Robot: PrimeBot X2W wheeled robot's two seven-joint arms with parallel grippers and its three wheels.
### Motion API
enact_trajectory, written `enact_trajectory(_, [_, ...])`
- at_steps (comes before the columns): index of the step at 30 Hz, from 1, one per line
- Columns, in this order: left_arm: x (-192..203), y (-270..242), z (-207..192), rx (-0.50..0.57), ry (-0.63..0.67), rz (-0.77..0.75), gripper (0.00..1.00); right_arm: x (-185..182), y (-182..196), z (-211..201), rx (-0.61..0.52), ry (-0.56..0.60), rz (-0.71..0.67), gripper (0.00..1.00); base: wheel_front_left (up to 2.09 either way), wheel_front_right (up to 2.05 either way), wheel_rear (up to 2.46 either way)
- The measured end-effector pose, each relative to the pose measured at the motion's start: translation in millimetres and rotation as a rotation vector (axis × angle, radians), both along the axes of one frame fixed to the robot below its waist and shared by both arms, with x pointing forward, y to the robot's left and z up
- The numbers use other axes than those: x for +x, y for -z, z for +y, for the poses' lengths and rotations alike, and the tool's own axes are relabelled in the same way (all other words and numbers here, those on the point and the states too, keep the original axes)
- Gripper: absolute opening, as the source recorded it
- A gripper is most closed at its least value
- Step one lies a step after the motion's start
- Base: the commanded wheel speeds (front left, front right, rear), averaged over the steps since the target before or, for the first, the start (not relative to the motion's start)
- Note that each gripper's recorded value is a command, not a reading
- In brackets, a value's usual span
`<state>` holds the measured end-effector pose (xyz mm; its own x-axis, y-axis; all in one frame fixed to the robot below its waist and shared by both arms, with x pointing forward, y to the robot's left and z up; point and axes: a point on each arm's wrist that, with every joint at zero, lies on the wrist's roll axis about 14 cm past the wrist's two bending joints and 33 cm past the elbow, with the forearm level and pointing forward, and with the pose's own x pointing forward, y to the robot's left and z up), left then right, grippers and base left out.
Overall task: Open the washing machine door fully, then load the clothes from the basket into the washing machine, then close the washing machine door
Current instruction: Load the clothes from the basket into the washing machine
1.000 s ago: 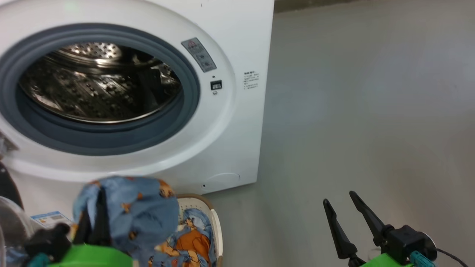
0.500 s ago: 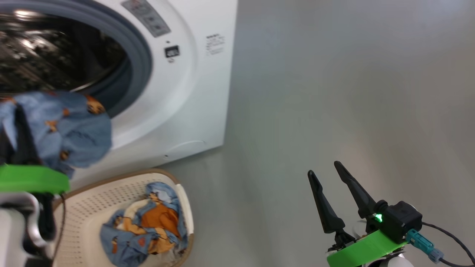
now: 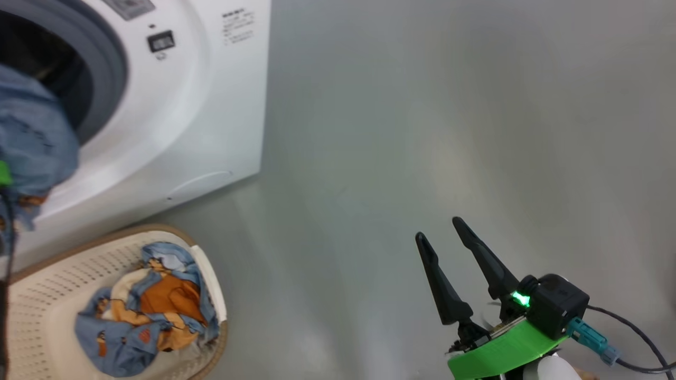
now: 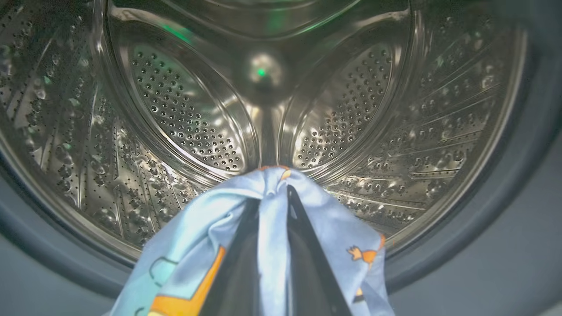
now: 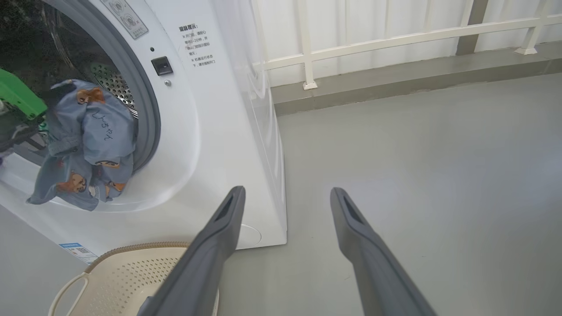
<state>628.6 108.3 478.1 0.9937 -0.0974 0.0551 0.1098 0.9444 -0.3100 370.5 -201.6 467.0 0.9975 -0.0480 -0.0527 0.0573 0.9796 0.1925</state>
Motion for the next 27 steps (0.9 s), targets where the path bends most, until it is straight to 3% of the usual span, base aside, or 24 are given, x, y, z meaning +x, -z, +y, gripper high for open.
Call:
enact_trajectory(8, [50, 16, -5, -0.054, -0.003, -0.005, 0.0, 4, 20, 2, -0.001, -0.002, 0.066, 1.0, 0.0, 0.0, 0.0])
enact_trajectory(15, [90, 28, 9, -0.039, -0.021, -0.03, 0.0, 11, 36, 3, 0.002, -0.003, 0.111, 1.0, 0.0, 0.0, 0.0])
enact_trajectory(27, [133, 33, 2, -0.072, -0.005, -0.081, 0.0, 14, 66, 15, 0.022, -0.026, 0.197, 1.0, 0.0, 0.0, 0.0])
